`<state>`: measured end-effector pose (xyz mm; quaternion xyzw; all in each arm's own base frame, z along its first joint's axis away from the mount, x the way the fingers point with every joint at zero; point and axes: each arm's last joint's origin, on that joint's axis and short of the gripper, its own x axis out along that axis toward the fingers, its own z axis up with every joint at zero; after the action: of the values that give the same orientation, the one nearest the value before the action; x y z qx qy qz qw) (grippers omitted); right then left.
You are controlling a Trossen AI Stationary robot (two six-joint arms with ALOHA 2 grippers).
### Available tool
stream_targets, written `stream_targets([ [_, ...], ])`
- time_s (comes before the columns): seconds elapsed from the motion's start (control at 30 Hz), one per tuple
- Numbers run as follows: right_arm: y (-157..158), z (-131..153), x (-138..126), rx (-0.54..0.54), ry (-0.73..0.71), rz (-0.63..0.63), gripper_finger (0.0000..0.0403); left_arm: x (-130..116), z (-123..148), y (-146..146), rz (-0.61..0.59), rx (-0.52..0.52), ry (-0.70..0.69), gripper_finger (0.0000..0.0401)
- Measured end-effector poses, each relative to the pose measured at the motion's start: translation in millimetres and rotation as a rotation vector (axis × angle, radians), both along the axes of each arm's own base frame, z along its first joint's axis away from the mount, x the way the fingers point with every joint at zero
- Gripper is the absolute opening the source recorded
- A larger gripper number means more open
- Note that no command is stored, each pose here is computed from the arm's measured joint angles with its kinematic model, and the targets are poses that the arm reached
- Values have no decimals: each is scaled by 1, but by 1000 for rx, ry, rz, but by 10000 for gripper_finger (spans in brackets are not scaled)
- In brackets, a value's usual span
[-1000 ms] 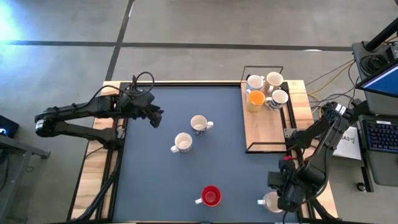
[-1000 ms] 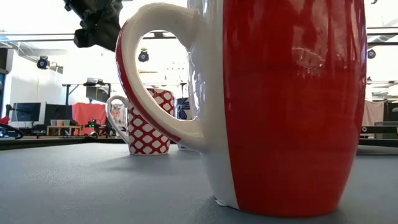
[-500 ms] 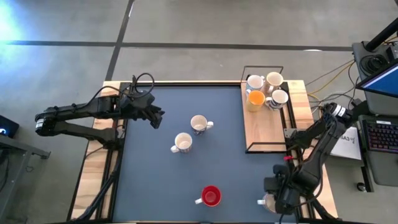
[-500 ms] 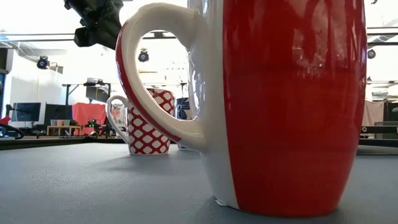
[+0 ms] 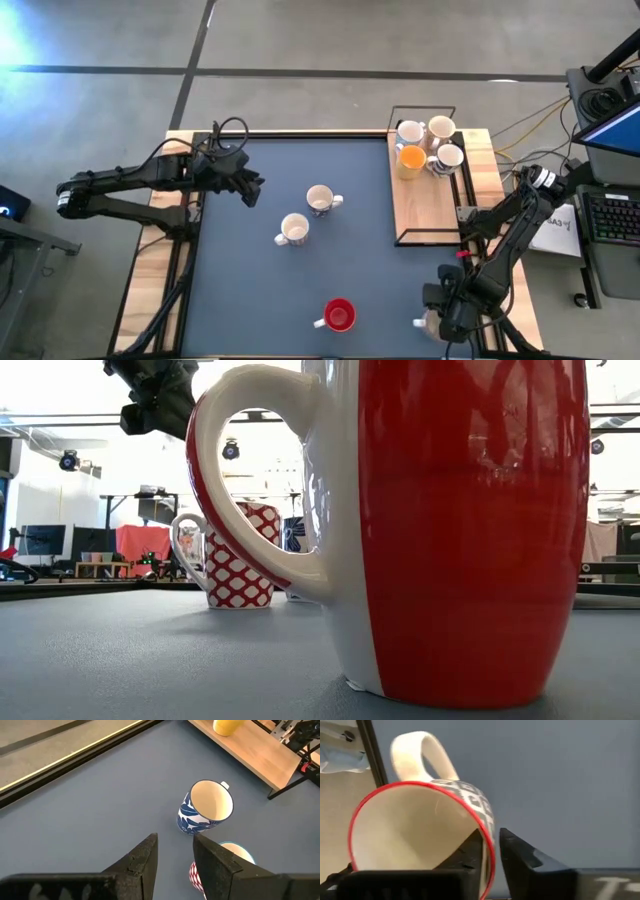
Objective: Place coffee mugs
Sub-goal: Put the gray cup on the shelf aligned with the dark blue cup
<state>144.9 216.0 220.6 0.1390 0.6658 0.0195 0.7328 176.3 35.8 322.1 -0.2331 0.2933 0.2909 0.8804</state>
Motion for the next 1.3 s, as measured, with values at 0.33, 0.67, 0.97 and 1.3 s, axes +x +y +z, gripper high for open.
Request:
stream_targets([
  [0.33, 6, 34, 19, 39, -159, 34, 16, 0, 0, 0, -3, 17, 7, 107],
  [0.67, -19, 64, 53, -152, -417, -119, 15, 0, 0, 0, -7, 22, 10, 107],
  [0.97, -63, 72, 90, -192, -419, -308, 14, 0, 0, 0, -16, 30, 15, 107],
  [1.3, -130, 103, 97, -287, -234, -740, 13, -3, -3, 0, -48, 51, 80, 107],
])
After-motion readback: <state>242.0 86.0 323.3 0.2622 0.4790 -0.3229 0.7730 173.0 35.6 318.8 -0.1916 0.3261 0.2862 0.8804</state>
